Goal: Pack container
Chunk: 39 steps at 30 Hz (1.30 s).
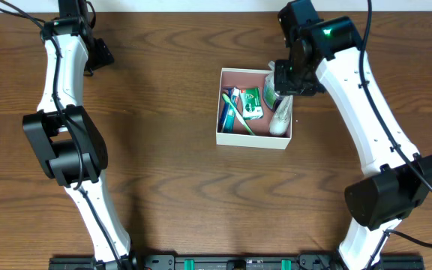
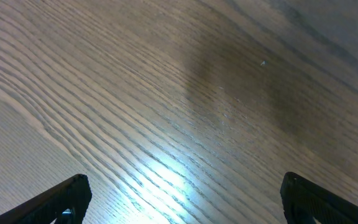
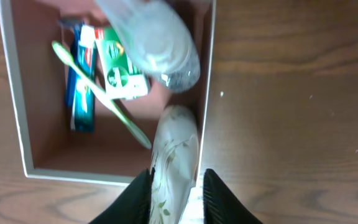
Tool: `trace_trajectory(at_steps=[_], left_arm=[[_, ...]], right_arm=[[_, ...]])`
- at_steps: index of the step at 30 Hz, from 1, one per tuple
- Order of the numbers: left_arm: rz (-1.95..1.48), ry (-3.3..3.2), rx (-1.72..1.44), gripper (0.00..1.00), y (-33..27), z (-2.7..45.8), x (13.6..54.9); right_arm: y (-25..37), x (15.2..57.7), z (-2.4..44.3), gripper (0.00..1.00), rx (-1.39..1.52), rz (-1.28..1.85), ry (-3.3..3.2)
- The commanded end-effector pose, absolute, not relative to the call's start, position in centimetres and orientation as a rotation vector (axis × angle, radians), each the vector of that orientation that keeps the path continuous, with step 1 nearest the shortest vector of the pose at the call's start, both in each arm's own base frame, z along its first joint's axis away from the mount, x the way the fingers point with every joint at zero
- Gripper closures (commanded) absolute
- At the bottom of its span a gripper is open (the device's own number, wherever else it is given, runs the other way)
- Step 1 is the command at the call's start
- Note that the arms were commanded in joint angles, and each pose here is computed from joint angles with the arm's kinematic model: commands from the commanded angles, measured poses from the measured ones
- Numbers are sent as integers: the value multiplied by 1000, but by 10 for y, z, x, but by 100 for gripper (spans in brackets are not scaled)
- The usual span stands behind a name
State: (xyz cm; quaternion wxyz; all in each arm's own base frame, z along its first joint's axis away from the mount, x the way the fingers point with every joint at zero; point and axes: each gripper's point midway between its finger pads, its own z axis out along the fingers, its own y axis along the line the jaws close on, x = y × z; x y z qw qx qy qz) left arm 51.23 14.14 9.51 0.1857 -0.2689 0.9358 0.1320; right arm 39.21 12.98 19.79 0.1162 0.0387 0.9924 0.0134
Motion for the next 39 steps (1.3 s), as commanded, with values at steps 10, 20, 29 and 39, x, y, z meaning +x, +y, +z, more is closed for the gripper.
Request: trace_trajectory(at_steps=[10,20,29,39], left_arm=[[375,2576,-762,2,145,122,515],[375,2576,-762,2,145,122,515],[375,2576,-762,2,145,122,515],[375,2576,-762,2,145,122,515]], right_arm=[[-14,385,379,11,514,-152,2342],[-80,318,363,1,529,-204,2547],[-71,325,363,1,442,-120,2556],[-70,321,360,1,444,-120,2574]])
